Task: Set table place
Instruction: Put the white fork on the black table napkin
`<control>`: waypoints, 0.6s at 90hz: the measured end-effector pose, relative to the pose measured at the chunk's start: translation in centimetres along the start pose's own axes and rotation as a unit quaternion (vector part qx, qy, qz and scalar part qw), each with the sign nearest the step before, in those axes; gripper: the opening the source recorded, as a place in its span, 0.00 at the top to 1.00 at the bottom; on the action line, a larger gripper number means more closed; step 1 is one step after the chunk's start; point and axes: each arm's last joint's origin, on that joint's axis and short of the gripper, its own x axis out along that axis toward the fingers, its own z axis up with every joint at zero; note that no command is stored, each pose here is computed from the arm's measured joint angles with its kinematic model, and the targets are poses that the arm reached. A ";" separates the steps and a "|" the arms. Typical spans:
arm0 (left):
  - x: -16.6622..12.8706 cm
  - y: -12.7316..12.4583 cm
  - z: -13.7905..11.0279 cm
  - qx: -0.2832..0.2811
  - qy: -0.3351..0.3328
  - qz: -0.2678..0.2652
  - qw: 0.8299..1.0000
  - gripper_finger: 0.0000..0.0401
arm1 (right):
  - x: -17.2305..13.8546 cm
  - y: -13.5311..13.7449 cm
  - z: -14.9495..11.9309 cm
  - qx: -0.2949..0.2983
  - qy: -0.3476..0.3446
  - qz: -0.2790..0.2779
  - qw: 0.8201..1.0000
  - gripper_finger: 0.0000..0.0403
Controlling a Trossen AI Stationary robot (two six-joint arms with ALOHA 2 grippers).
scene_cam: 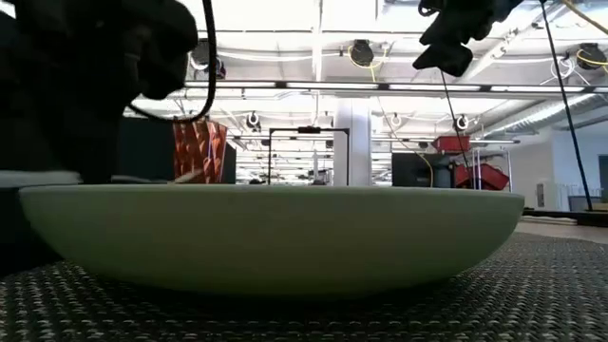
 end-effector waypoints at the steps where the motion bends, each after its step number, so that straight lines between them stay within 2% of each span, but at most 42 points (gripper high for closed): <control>1: -0.1 0.0 0.0 -0.004 0.000 0.003 1.000 0.99 | 0.0 0.0 0.0 0.000 0.000 0.000 1.000 0.50; 14: -1.1 1.0 -1.2 -0.068 0.033 0.054 0.996 1.00 | 0.0 0.0 0.0 0.005 0.001 0.001 1.000 0.50; 24: -2.1 1.2 -2.8 -0.140 0.035 0.047 0.988 1.00 | 0.0 0.1 -0.3 0.005 0.017 0.001 1.000 0.50; 37: -2.3 1.3 -4.2 -0.224 0.005 0.039 0.974 1.00 | 0.0 0.2 -0.5 -0.010 0.025 0.003 1.000 0.50; 44: -2.3 1.3 -4.6 -0.248 -0.005 0.036 0.968 1.00 | 0.0 0.2 -0.5 -0.022 0.024 0.003 0.999 0.50; 54: -2.0 1.5 -4.2 -0.253 -0.023 0.049 0.966 1.00 | 0.0 0.2 -0.4 -0.033 0.022 0.004 0.999 0.50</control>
